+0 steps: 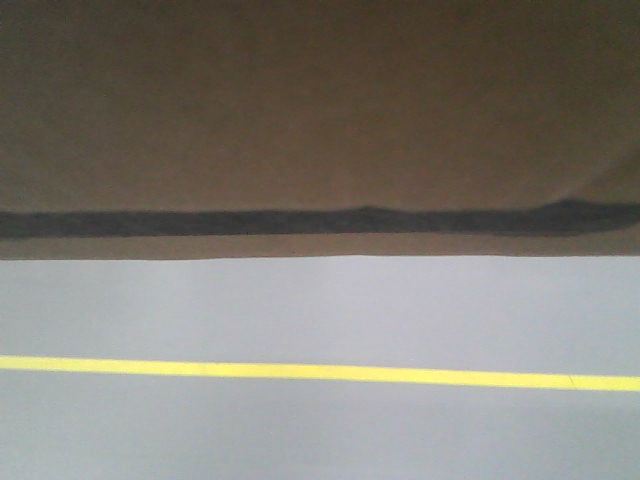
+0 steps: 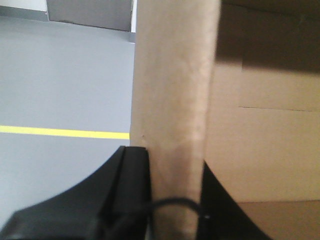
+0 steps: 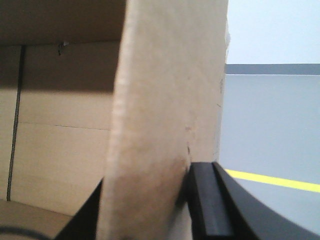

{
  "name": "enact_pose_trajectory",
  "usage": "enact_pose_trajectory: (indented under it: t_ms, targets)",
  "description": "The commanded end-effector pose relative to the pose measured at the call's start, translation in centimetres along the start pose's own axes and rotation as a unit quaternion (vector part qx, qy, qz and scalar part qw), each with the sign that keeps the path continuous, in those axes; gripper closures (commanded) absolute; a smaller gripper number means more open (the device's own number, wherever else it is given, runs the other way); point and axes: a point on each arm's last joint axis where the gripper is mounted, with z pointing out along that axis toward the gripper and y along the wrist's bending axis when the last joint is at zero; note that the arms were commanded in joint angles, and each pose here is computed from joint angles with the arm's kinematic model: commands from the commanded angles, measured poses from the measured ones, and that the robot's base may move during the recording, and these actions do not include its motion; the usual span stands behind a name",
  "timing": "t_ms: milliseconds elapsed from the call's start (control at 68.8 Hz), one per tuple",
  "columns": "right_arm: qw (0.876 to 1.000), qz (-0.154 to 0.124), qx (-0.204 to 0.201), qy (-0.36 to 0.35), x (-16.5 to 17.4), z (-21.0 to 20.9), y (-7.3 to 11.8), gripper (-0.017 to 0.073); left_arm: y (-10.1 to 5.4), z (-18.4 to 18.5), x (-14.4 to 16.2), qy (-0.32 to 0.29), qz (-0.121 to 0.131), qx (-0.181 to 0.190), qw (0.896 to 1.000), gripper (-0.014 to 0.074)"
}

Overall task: Grab box from left shelf to table start
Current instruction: 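Hold the box with both grippers while the base turns away, then hold the box with both grippers while driving toward the white table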

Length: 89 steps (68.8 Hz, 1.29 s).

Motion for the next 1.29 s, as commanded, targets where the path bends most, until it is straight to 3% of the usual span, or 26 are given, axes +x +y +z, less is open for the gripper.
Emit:
enact_pose_trajectory:
  t_ms: [0,1279]
  targets:
    - [0.997,-0.018,0.024,-0.077,-2.06,-0.13,-0.23,0.0501,-0.44,-0.86,-2.61,-0.113,-0.015,0.023,0.993,0.0687]
    - [0.997,-0.017,0.024,-0.076,-2.07,-0.1,-0.24,0.0501,-0.45,-0.76,-2.64,-0.111,-0.015,0.022,0.993,0.0687]
